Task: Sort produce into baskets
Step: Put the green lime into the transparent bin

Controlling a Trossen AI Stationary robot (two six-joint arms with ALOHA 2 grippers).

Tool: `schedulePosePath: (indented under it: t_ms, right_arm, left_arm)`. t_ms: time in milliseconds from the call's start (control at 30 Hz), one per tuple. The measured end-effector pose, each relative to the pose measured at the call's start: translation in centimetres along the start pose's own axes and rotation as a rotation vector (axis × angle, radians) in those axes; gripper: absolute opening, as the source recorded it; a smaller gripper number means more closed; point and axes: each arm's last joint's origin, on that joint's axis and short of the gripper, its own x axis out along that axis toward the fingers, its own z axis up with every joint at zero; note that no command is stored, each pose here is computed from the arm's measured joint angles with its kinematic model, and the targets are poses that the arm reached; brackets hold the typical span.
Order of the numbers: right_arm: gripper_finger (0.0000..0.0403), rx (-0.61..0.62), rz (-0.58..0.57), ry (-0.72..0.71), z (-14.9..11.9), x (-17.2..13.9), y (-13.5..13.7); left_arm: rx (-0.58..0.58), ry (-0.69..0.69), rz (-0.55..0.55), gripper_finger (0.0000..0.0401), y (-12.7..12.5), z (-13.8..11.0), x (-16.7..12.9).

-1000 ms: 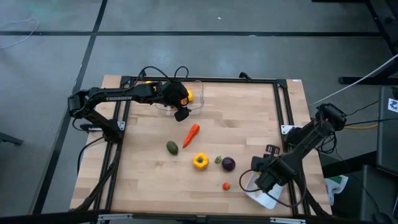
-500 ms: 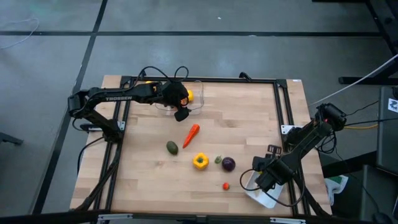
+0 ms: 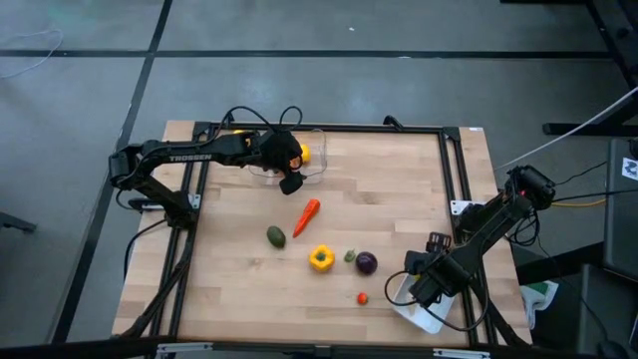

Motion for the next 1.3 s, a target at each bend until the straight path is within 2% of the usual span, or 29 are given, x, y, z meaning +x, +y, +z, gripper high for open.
schedulePosePath:
  t_ms: [200, 400, 500, 600, 800, 967, 1200, 1300]
  right_arm:
    - [0.0314, 0.000, 0.000, 0.000, 0.0, 0.0, 0.0]
    - [0.0310, 0.000, 0.001, 0.000, 0.0, 0.0, 0.0]
    - [0.0310, 0.000, 0.003, -0.002, 0.0, 0.0, 0.0]
    - [0.0310, 0.001, 0.004, -0.002, 0.0, 0.0, 0.0]
    - [0.0310, 0.010, 0.019, -0.011, 0.1, 0.0, 0.2]
    - [0.0310, 0.014, 0.060, -0.035, 0.3, 0.0, 0.6]
    - [0.0310, 0.016, 0.117, -0.067, 0.7, -0.1, 1.1]
    - [0.0310, 0.016, 0.123, -0.071, 0.7, -0.1, 1.2]
  left_arm:
    - [0.026, 0.008, 0.000, 0.0382, 0.0, -0.1, -0.4]
    - [0.088, 0.046, -0.018, 0.0382, -0.8, -0.9, -3.4]
    - [0.067, 0.063, -0.035, 0.0382, -1.4, -1.5, -5.0]
    - [-0.090, 0.100, -0.043, 0.0382, -2.1, -2.1, -5.9]
    - [-0.577, 0.256, 0.020, 0.0382, -3.5, -3.9, -6.8]
    - [-0.766, 0.392, 0.108, 0.0382, -5.1, -5.6, -7.1]
    - [-1.105, 0.379, 0.111, 0.0382, -7.6, -7.0, -6.0]
    - [-1.216, 0.383, 0.118, 0.0382, -8.4, -8.1, -5.1]
